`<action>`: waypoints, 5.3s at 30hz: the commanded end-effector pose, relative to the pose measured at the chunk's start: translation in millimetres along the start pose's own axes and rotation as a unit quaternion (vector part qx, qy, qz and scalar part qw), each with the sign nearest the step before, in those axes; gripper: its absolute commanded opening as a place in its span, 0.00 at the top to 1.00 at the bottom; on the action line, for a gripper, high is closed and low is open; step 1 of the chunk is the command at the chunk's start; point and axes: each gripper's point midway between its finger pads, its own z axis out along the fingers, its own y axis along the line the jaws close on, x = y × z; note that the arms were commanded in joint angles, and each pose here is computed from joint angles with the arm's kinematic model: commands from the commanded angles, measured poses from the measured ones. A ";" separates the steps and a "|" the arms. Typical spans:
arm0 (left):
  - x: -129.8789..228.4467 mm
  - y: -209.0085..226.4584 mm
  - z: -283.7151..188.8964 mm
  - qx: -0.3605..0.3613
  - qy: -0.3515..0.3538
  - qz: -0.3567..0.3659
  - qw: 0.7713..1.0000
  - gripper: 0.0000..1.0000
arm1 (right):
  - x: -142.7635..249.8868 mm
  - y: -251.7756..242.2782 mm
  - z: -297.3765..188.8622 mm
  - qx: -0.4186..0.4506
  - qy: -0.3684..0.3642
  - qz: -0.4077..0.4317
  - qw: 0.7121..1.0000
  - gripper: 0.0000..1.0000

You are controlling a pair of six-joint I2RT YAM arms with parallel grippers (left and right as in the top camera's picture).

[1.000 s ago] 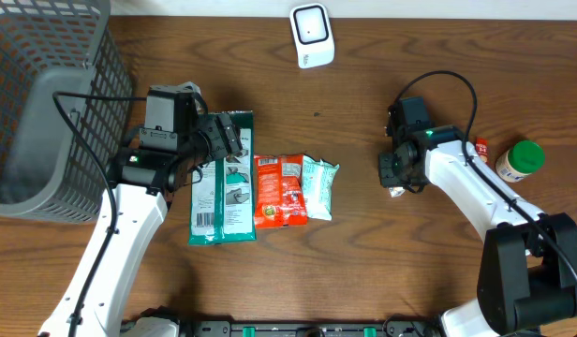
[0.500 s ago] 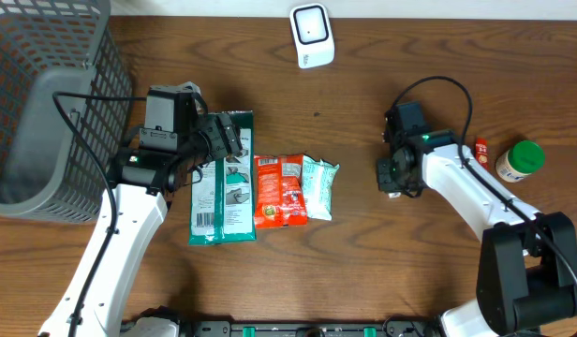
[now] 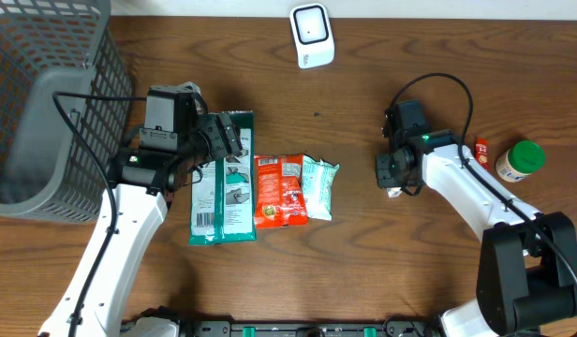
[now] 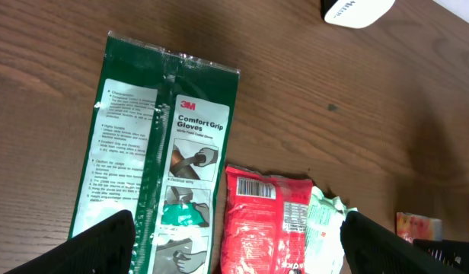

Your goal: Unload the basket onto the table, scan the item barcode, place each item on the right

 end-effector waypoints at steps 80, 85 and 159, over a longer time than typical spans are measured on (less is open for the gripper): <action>-3.0 0.1 -0.9 -0.001 -0.004 0.007 1.000 0.14 | -294.9 130.8 -134.1 -0.177 -0.247 0.031 0.952 0.99; -3.2 0.1 -1.0 -0.001 -0.004 0.007 1.000 0.14 | -315.9 134.3 -97.5 -0.152 -0.271 0.044 0.949 0.99; -3.0 0.2 -0.8 -0.001 -0.003 0.007 1.000 0.14 | -142.6 -90.6 -156.8 0.175 -0.010 0.119 0.977 0.99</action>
